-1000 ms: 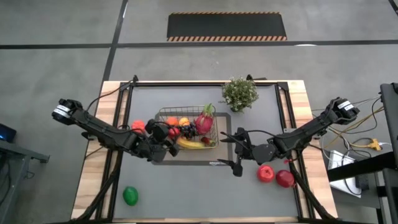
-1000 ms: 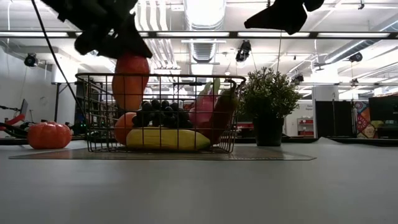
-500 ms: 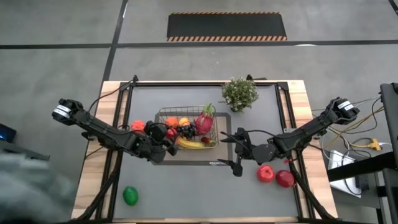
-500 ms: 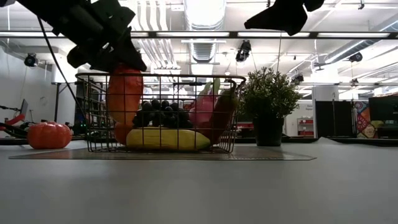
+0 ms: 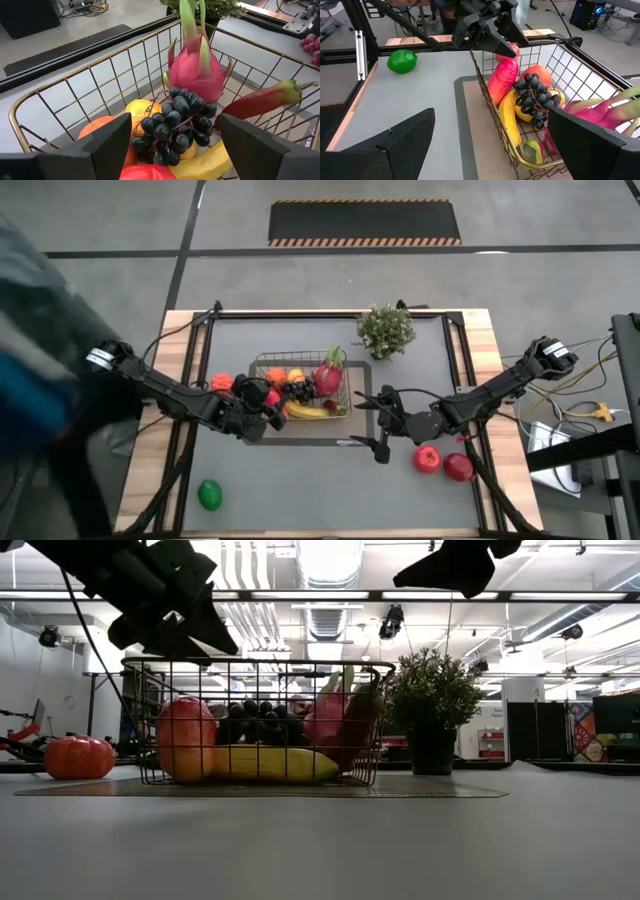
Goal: Build produce basket
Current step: Put the apple into the wire basket
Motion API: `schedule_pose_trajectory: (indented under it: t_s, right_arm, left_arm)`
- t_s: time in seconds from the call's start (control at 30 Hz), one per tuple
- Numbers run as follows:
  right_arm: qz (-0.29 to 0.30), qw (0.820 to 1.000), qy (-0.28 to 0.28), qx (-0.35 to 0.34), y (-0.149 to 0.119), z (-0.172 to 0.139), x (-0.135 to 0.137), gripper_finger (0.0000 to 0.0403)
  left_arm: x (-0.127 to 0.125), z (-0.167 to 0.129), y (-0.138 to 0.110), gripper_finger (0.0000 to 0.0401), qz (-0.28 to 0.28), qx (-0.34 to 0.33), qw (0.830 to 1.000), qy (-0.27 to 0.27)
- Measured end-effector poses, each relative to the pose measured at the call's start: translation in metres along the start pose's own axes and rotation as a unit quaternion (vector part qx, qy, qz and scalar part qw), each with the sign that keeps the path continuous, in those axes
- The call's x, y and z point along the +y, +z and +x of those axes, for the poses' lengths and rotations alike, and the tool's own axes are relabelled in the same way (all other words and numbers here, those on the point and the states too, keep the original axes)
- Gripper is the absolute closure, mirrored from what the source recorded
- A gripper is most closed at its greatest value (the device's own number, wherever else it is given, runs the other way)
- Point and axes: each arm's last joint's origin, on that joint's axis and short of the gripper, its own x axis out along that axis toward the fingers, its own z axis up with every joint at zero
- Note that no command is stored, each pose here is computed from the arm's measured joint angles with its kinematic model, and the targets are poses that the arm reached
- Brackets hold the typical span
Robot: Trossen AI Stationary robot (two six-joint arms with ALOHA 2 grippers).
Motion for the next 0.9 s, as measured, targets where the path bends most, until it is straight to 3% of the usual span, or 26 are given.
schedule_pose_trajectory:
  t_s: [0.27,0.4,0.5,0.63,0.9]
  right_arm:
    - [0.062,0.998,0.028,0.012,-0.001,0.0,0.001,0.0033]
    - [0.116,0.987,0.078,0.075,0.004,-0.002,0.006,0.0033]
    - [0.157,0.974,0.075,0.143,0.009,-0.006,0.009,0.0033]
    - [0.203,0.947,0.017,0.248,0.009,-0.012,0.013,0.0033]
    - [0.265,0.862,-0.138,0.408,0.007,-0.027,0.027,0.0033]
  left_arm:
    - [-0.015,-0.007,0.023,0.0118,0.052,-0.004,0.998,-0.045]
    - [-0.025,-0.011,0.039,0.0118,0.083,-0.03,0.993,-0.075]
    - [-0.032,-0.015,0.05,0.0118,0.1,-0.055,0.988,-0.103]
    - [-0.038,-0.017,0.058,0.0118,0.121,-0.081,0.981,-0.127]
    - [-0.039,-0.018,0.061,0.0118,0.132,-0.096,0.978,-0.133]
